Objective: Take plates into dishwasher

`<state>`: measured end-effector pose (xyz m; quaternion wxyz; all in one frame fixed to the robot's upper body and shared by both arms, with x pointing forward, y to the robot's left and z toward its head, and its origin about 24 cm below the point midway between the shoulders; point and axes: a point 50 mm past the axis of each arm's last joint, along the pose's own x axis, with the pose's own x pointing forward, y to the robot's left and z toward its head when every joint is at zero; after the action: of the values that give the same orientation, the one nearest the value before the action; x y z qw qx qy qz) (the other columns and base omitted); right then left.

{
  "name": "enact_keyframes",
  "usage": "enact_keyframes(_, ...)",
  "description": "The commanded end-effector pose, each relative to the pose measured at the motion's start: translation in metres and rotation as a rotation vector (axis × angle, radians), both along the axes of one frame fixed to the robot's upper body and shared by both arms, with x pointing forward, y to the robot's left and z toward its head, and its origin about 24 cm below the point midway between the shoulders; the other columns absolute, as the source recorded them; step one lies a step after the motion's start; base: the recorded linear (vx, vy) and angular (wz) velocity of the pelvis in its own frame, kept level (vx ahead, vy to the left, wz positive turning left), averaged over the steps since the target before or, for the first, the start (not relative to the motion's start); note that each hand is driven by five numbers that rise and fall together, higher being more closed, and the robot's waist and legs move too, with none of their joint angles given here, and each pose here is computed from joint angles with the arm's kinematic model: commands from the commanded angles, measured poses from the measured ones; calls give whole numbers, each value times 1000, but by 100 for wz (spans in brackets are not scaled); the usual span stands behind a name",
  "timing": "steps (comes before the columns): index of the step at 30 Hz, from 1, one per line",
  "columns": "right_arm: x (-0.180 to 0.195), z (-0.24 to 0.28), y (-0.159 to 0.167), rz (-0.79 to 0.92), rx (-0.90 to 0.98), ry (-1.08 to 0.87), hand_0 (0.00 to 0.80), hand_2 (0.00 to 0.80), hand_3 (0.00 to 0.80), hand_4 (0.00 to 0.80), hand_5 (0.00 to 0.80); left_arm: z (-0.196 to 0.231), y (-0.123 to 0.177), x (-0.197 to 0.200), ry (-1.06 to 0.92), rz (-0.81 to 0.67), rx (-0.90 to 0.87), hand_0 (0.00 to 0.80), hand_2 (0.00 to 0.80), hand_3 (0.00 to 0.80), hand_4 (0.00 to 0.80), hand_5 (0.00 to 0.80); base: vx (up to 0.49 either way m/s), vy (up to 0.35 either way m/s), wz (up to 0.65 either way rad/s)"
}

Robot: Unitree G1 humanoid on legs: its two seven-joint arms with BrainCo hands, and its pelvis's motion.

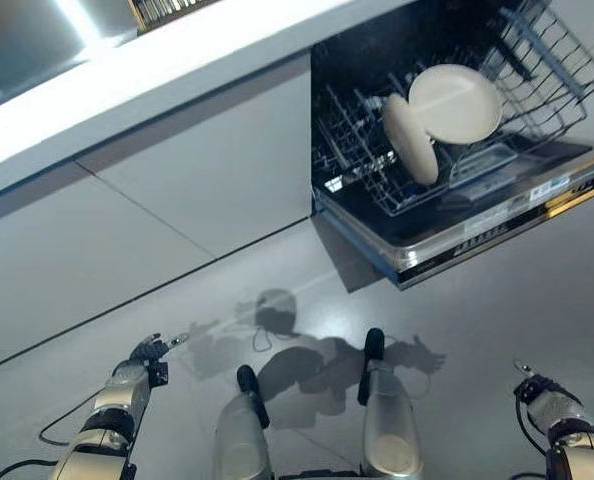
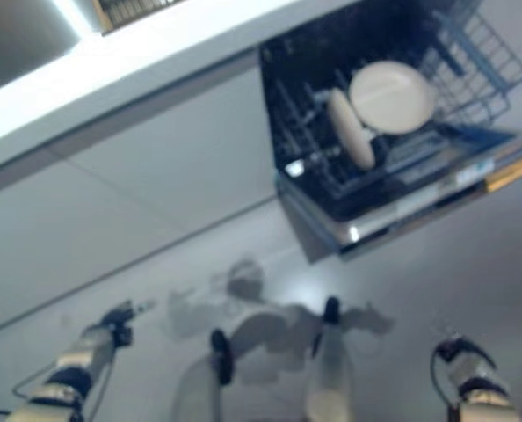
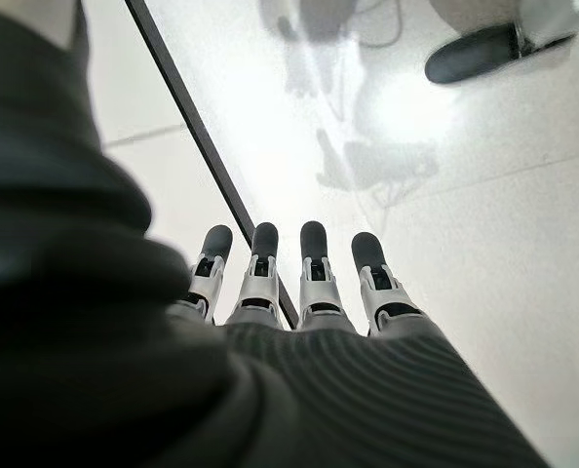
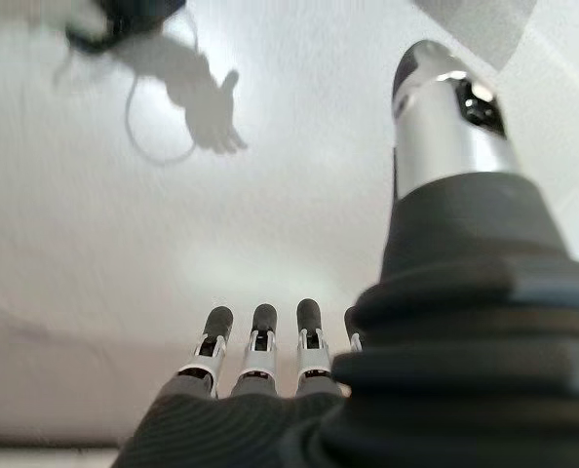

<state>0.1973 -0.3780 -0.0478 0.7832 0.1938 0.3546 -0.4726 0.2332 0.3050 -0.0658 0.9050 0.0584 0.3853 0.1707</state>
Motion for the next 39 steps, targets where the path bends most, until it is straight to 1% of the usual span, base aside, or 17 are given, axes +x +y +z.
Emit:
enact_keyframes(1, 14, 27, -17, -120, 9, -217, 0, 0, 0, 0, 0, -7, 7, -14, 45, 73, 28, 0, 0, 0, 0, 0, -47, 17, -4)
enact_keyframes(4, 34, 48, -21, -122, 29, -359, 0, 0, 0, 0, 0, -9, 3, -12, 44, 86, 13, 0, 0, 0, 0, 0, -30, 43, 0)
enact_keyframes(5, 51, 68, -24, -113, 22, -452, 0, 0, 0, 0, 0, -9, -1, -9, 40, 88, -1, 0, 0, 0, 0, 0, -24, 54, 2)
enact_keyframes(7, 61, 81, -24, -103, 16, -505, 0, 0, 0, 0, 0, -9, -4, -8, 38, 88, -10, 0, 0, 0, 0, 0, -23, 41, 4)
enact_keyframes(8, 79, 104, -23, -64, 10, -594, 0, 0, 0, 0, 0, -10, -9, -7, 38, 87, -28, 0, 0, 0, 0, 0, -23, 34, 4)
enact_keyframes(10, 91, 120, -20, -35, 10, -656, 0, 0, 0, 0, 0, -12, -14, -6, 39, 86, -42, 0, 0, 0, 0, 0, -20, 30, 8)
enact_keyframes(14, 129, 173, -3, 92, 31, -853, 0, 0, 0, 0, 0, -19, -29, -8, 52, 76, -76, 0, 0, 0, 0, 0, -11, 5, 10)
enact_keyframes(15, 133, 179, -1, 105, 35, -872, 0, 0, 0, 0, 0, -20, -30, -8, 52, 74, -78, 0, 0, 0, 0, 0, -25, -21, 14)
enact_keyframes(17, 150, 206, 13, 194, 42, -950, 0, 0, 0, 0, 0, -23, -34, -10, 56, 67, -88, 0, 0, 0, 0, 0, -21, -34, 21)
enact_keyframes(20, 163, 230, 25, 261, 33, -995, 0, 0, 0, 0, 0, -23, -37, -11, 61, 58, -91, 0, 0, 0, 0, 0, -7, -34, 13)
enact_keyframes(21, 171, 246, 34, 308, 25, -1018, 0, 0, 0, 0, 0, -24, -38, -11, 66, 53, -92, 0, 0, 0, 0, 0, 0, 0, 0)
enact_keyframes(27, 184, 293, 48, 403, -23, -1063, 0, 0, 0, 0, 0, -25, -37, -14, 84, 44, -98, 0, 0, 0, 0, 0, 20, -16, 5)
enact_keyframes(31, 187, 314, 55, 441, -35, -1119, 0, 0, 0, 0, 0, -24, -33, -16, 94, 33, -95, 0, 0, 0, 0, 0, 22, -37, 12)
enact_keyframes(32, 188, 325, 61, 468, -39, -1161, 0, 0, 0, 0, 0, -23, -29, -17, 96, 24, -89, 0, 0, 0, 0, 0, 12, -52, 6)
enact_keyframes(39, 193, 353, 89, 599, -69, -1312, 0, 0, 0, 0, 0, -16, -18, -16, 93, -6, -44, 0, 0, 0, 0, 0, 32, -59, 8)
